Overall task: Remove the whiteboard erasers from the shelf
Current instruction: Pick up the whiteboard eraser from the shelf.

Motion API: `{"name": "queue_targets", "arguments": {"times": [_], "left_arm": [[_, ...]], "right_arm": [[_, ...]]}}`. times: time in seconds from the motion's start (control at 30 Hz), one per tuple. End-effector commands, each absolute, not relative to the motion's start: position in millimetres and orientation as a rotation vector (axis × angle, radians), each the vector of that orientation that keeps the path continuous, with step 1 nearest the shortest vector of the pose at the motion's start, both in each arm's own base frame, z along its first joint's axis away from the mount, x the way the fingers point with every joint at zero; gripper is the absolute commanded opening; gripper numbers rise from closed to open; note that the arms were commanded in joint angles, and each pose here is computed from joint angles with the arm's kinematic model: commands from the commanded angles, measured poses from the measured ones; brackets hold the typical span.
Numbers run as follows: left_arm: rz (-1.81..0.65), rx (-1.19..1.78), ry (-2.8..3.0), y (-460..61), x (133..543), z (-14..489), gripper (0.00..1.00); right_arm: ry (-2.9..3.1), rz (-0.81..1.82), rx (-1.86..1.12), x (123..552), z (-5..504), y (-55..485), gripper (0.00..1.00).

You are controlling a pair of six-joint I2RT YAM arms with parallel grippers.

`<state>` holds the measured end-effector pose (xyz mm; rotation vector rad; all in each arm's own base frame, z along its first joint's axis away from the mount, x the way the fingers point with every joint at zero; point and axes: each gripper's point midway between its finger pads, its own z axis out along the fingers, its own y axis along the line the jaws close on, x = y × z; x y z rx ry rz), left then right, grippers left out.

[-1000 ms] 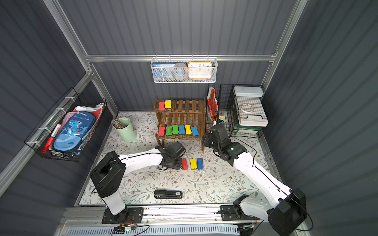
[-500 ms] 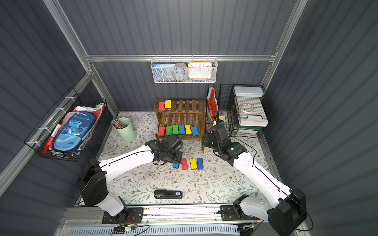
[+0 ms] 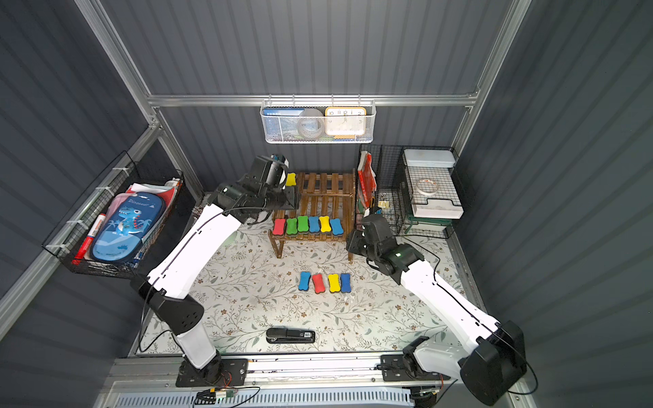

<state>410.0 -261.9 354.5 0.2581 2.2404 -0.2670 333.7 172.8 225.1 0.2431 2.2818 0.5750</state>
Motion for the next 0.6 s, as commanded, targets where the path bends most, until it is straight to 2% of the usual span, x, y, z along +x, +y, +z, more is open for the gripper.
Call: {"name": "queue_targets", "arguments": {"times": [0.0,0.23,0.43,0.57], "left_arm": [[-0.069,0.282,2.302,-237.9,432.2,333.3,0.64],[-0.024,0.305,2.213,-248.9,469.2,337.8,0.64],[-0.086,0.305,2.190,-262.4,478.7,335.4,0.64],[-0.017,0.297,2.200,-254.8,481.6,330.9,0.64]], "right_arm": [[2.275,0.570,0.224,338.0,230.6,174.7,0.45],[2.283,0.554,0.224,342.3,228.8,175.2,0.45],[2.282,0.532,0.222,344.1,229.5,173.3,0.45],[2.285,0.521,0.229,344.5,226.9,171.2,0.45]]}}
